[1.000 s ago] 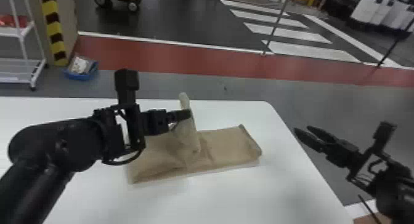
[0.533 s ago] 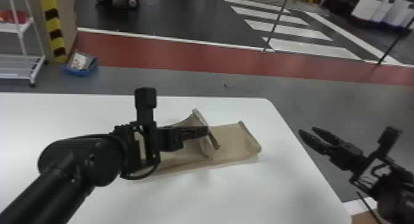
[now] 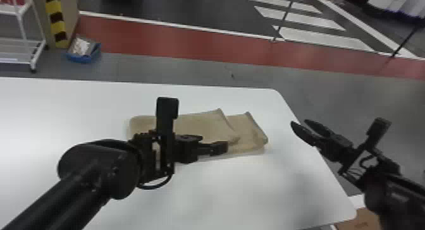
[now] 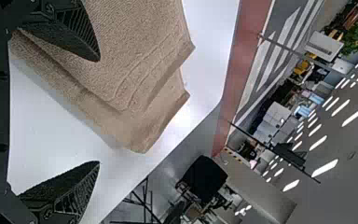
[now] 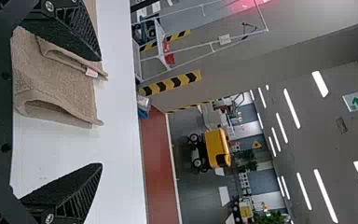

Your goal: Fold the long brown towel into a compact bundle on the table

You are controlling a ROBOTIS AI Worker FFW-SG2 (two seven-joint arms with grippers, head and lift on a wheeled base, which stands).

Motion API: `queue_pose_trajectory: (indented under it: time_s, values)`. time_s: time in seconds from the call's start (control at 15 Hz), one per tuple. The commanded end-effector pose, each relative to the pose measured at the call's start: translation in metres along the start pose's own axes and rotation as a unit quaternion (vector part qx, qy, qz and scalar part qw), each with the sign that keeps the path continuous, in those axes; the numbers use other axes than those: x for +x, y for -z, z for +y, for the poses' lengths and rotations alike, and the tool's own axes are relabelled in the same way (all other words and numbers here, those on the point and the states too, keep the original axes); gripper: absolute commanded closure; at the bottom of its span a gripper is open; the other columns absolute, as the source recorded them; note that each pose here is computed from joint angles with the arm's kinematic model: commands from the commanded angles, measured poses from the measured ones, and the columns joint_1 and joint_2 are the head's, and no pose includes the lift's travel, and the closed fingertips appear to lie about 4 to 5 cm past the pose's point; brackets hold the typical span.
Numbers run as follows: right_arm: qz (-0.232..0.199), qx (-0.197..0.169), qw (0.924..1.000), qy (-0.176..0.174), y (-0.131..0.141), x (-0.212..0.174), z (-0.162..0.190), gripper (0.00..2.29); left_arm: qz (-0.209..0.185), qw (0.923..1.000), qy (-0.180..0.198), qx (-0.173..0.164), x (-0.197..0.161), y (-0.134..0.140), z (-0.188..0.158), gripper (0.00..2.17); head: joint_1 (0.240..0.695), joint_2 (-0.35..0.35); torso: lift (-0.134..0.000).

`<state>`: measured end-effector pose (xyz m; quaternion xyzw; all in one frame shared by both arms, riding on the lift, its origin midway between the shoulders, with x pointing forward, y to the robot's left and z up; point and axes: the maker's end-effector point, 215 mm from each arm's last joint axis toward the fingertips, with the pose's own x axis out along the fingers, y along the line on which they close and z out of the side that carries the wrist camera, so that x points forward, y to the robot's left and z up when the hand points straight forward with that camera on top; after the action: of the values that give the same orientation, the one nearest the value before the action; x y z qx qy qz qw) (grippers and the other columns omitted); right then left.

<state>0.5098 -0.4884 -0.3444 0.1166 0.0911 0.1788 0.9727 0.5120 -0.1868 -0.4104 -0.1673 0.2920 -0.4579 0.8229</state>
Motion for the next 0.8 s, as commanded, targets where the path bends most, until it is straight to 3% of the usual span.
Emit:
queue_pose_trajectory:
  time_s: [0.0, 0.13, 0.2, 0.33, 0.47, 0.6, 0.73]
  values:
    - [0.032, 0.016, 0.9994, 0.002, 0.017, 0.026, 0.014, 0.19, -0.008, 0.9986, -0.011, 0.052, -0.012, -0.024, -0.011, 0.07, 0.695, -0.35, -0.123]
    - [0.075, 0.037, 0.9964, 0.015, 0.034, 0.056, 0.033, 0.29, -0.055, 0.9955, -0.02, 0.075, -0.024, -0.077, -0.016, 0.08, 0.694, -0.35, -0.123]
    - [0.093, 0.048, 0.9941, 0.025, 0.04, 0.071, 0.039, 0.29, -0.073, 0.9931, -0.038, 0.084, -0.038, -0.094, 0.002, 0.08, 0.688, -0.35, -0.123]
    - [0.139, 0.058, 0.9876, 0.042, 0.054, 0.103, 0.054, 0.29, -0.108, 0.9817, -0.096, 0.124, -0.09, -0.119, 0.063, 0.08, 0.673, -0.35, -0.123]
    - [0.158, 0.038, 0.986, 0.04, 0.046, 0.129, 0.07, 0.29, -0.147, 0.9648, -0.139, 0.168, -0.136, -0.139, 0.1, 0.08, 0.67, -0.35, -0.123]
    - [0.192, 0.03, 0.9804, 0.033, 0.051, 0.147, 0.084, 0.29, -0.173, 0.9571, -0.171, 0.158, -0.179, -0.149, 0.137, 0.08, 0.665, -0.35, -0.123]
    - [0.224, 0.012, 0.9728, 0.056, 0.062, 0.154, 0.084, 0.3, -0.205, 0.9482, -0.186, 0.157, -0.212, -0.157, 0.15, 0.08, 0.657, -0.307, -0.123]
